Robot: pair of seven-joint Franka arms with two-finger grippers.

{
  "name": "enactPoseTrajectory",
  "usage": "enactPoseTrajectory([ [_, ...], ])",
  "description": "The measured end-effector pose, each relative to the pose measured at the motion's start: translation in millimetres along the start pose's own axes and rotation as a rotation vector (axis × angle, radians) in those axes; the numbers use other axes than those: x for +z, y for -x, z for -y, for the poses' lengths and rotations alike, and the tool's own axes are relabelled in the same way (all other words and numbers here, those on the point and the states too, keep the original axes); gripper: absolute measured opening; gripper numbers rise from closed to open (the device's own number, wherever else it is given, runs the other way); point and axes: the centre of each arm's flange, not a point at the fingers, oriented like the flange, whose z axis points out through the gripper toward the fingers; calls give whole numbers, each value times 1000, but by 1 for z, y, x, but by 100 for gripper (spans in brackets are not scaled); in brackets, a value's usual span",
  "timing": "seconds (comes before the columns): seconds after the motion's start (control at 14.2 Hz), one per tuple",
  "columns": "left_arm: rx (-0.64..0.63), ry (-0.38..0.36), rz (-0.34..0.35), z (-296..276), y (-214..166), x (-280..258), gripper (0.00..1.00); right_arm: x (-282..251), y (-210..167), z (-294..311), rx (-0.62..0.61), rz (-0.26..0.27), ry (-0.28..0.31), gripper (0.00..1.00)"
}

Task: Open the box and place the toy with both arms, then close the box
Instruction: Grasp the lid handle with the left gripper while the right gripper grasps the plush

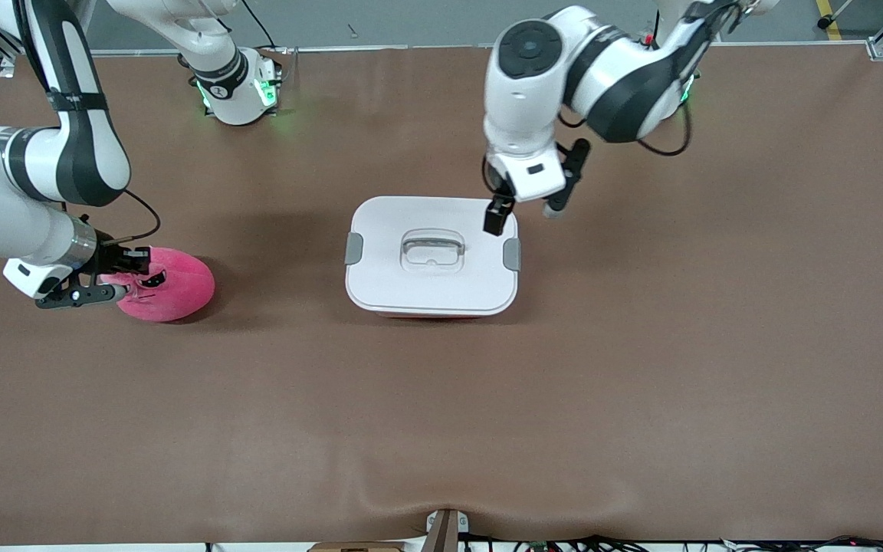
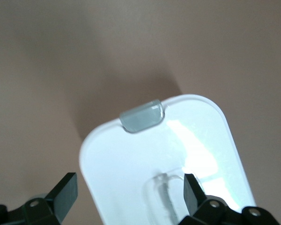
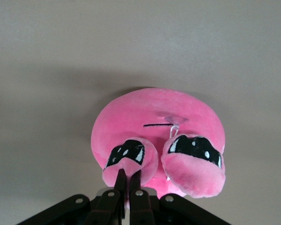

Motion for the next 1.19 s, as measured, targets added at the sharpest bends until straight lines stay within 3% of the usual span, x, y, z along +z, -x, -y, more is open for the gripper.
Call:
enactPoseTrajectory([
  [0.56,-190,49,-61,-24,69,57,97,-45,-3,6,-79,-57,13,5],
  [1.19,-238,47,-65,-26,87,78,82,-106,-10,53,-284,24,1,5],
])
